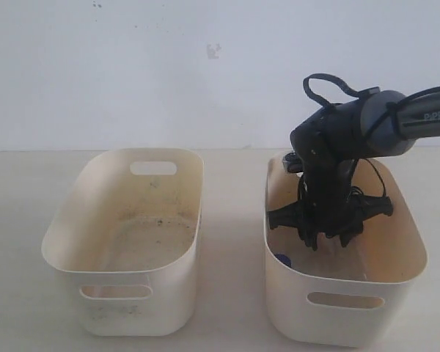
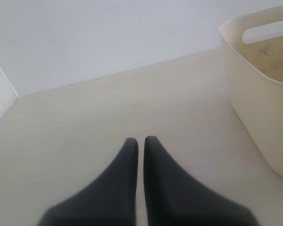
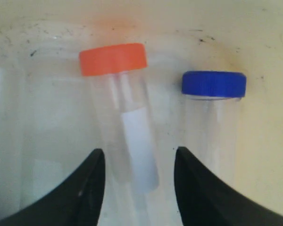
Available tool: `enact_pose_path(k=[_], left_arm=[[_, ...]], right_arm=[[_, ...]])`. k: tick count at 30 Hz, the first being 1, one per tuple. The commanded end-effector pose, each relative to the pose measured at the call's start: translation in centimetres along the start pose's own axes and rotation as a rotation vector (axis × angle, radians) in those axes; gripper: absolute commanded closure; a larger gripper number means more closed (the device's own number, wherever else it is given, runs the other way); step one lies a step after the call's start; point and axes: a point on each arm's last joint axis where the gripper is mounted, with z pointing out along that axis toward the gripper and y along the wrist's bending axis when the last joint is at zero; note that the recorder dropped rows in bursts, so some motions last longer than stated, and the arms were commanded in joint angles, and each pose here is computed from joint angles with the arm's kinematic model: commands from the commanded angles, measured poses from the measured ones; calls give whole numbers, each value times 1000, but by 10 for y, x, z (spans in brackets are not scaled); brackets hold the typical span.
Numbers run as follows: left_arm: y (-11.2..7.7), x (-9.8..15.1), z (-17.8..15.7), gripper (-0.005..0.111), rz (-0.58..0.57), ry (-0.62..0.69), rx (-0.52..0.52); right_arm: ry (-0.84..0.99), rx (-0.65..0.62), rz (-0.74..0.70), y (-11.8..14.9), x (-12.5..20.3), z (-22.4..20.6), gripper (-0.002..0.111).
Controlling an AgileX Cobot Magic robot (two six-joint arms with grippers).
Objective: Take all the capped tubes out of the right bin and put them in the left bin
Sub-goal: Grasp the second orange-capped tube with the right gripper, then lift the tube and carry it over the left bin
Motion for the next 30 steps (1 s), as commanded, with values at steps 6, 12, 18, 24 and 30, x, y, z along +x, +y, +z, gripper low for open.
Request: enact_pose_path(k=[6,12,18,24,30], left_arm=[[0,0,0,103,3,-6,1],[0,0,0,103,3,-6,1],[0,0,0,103,3,-6,1],[0,0,0,103,3,-6,1],[0,0,0,103,3,-6,1]], right_arm=[[9,-48,12,2,-1,3,64],[17,-53,9,4,0,7,64],[17,-53,9,4,0,7,64],[17,-53,21,4,0,7,86],[12,-56,40,4,-1,6,108]])
